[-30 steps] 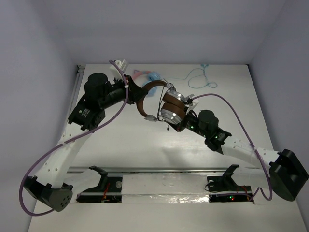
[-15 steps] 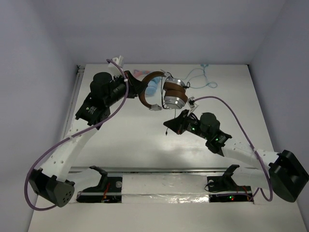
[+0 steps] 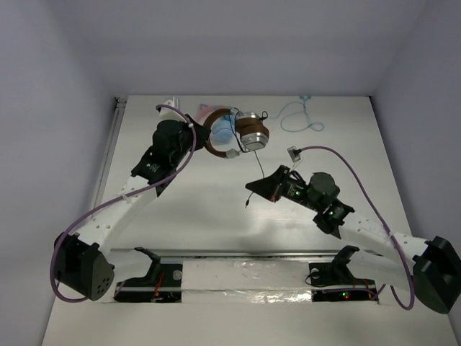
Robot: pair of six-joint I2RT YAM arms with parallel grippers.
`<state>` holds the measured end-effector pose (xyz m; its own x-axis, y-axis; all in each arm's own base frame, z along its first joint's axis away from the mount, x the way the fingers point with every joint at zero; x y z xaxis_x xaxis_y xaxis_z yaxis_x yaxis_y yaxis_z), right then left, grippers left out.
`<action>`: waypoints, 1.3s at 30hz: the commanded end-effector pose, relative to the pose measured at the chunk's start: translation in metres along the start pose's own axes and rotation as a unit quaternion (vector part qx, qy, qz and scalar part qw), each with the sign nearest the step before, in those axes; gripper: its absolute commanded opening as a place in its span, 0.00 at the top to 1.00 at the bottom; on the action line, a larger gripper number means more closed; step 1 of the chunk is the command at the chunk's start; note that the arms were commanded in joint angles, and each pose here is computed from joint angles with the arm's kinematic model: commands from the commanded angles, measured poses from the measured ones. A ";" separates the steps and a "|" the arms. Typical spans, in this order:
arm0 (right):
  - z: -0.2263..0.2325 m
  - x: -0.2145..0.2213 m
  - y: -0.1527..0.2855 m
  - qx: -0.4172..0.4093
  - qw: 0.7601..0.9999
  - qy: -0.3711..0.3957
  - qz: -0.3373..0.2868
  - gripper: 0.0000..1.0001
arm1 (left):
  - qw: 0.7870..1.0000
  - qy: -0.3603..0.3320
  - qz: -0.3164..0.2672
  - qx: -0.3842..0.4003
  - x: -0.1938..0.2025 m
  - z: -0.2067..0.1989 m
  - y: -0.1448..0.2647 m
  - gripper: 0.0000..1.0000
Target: Wrap the headphones
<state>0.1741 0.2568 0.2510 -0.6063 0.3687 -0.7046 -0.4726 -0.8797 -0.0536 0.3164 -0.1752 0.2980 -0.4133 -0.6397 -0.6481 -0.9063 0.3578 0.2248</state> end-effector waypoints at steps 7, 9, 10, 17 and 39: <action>0.022 0.012 -0.022 -0.020 0.997 -0.028 0.069 1.00 | 0.992 0.035 -0.114 -0.042 -0.020 0.010 -0.023 1.00; 0.032 0.012 -0.024 -0.032 0.996 -0.026 0.074 1.00 | 0.991 0.025 -0.118 -0.054 -0.015 0.015 -0.024 1.00; 0.034 0.010 -0.025 -0.036 0.997 -0.026 0.070 1.00 | 0.990 0.020 -0.122 -0.061 -0.009 0.014 -0.024 1.00; 0.056 -0.006 -0.035 -0.074 0.995 -0.039 0.052 1.00 | 0.988 -0.026 -0.123 -0.092 0.020 0.016 -0.019 1.00; 0.046 -0.071 -0.053 -0.005 0.971 -0.170 -0.166 0.91 | 0.991 -0.046 -0.090 -0.093 0.082 0.032 0.017 1.00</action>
<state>0.2070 0.2975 0.2971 -0.6757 0.5932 -0.4377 -0.6160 -0.7805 -0.1069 0.2720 -0.2008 0.2088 -0.3060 -0.5631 -0.7676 -0.9493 0.1196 0.2907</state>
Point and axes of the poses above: each gripper's point midway between its finger pads, its own y axis back along the fingers, its own z axis along the line the jaws close on, x = y × z, the point moved 5 cm from there along y, back along the fingers, and after that the axes turned 9 degrees about y, right-handed, at the moved point
